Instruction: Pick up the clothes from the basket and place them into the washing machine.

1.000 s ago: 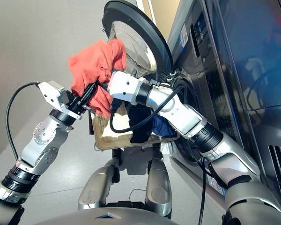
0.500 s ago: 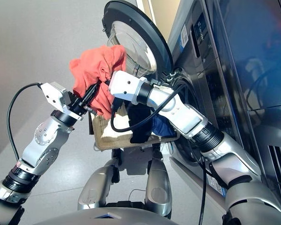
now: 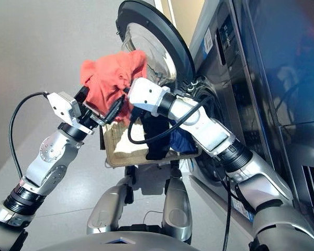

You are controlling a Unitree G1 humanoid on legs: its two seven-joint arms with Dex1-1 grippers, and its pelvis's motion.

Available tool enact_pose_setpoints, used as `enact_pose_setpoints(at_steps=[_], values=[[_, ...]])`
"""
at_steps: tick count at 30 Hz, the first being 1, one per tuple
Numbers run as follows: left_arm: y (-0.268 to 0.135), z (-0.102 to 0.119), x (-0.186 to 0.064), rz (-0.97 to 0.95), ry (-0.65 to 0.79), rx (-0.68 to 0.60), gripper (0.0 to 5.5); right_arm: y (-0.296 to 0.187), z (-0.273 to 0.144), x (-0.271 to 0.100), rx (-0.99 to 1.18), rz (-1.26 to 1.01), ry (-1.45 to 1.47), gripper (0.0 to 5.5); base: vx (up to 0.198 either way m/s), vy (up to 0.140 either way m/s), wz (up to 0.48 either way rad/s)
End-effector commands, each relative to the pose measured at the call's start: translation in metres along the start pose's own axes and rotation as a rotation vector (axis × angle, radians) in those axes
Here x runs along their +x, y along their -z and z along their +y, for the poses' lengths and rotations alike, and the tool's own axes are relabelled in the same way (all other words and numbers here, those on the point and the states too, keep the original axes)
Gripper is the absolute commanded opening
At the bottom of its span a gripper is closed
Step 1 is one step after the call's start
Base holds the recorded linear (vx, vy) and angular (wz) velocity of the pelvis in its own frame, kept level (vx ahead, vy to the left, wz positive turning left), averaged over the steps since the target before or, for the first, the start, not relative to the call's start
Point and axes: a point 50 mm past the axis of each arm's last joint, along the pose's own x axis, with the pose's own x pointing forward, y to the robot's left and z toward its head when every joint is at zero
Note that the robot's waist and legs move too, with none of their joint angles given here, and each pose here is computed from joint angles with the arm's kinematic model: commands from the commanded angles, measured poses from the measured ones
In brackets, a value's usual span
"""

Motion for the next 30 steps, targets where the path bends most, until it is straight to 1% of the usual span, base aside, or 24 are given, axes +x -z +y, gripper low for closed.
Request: enact_pose_setpoints(at_steps=[1,6,11,14,18,21,22,23,26,27,28,30], values=[[-0.030,-0.013,0.005,-0.194,0.033,0.012,5.50,-0.022,-0.008,-0.004,-0.002,-0.175,0.155,0.00,0.000,0.000,0.000],[-0.026,-0.013,0.007,-0.195,0.003,-0.015,5.50,0.003,-0.009,-0.022,0.055,-0.094,0.299,0.00,0.000,0.000,0.000],[-0.025,-0.013,0.007,-0.207,-0.027,-0.027,5.50,0.030,-0.013,-0.041,0.058,0.013,0.465,0.00,0.000,0.000,0.000],[-0.024,-0.012,0.008,-0.211,-0.050,-0.036,5.50,0.045,-0.015,-0.051,0.119,0.057,0.580,0.00,0.000,0.000,0.000],[-0.022,-0.011,0.007,-0.215,-0.074,-0.042,5.50,0.065,-0.015,-0.063,0.141,0.140,0.719,0.00,0.000,0.000,0.000],[-0.022,-0.011,0.009,-0.219,-0.098,-0.047,5.50,0.086,-0.011,-0.072,0.202,0.238,0.859,0.00,0.000,0.000,0.000],[-0.022,-0.011,0.009,-0.219,-0.098,-0.047,5.50,0.086,-0.011,-0.072,0.202,0.238,0.859,0.00,0.000,0.000,0.000],[-0.020,-0.012,0.010,-0.223,-0.110,-0.072,5.50,0.101,-0.006,-0.080,0.268,0.300,0.923,0.00,0.000,0.000,0.000],[-0.016,-0.017,0.012,-0.219,-0.123,-0.106,5.50,0.115,-0.002,-0.088,0.284,0.373,1.024,0.00,0.000,0.000,0.000],[-0.016,-0.017,0.013,-0.220,-0.122,-0.106,5.50,0.115,-0.002,-0.088,0.284,0.372,1.026,0.00,0.000,0.000,0.000],[-0.015,-0.020,0.014,-0.216,-0.119,-0.107,5.50,0.119,-0.004,-0.088,0.270,0.397,1.106,0.00,0.000,0.000,0.000],[-0.017,-0.023,0.018,-0.231,-0.115,-0.109,5.50,0.125,-0.005,-0.089,0.150,0.463,1.168,0.00,0.005,-0.003,0.094]])
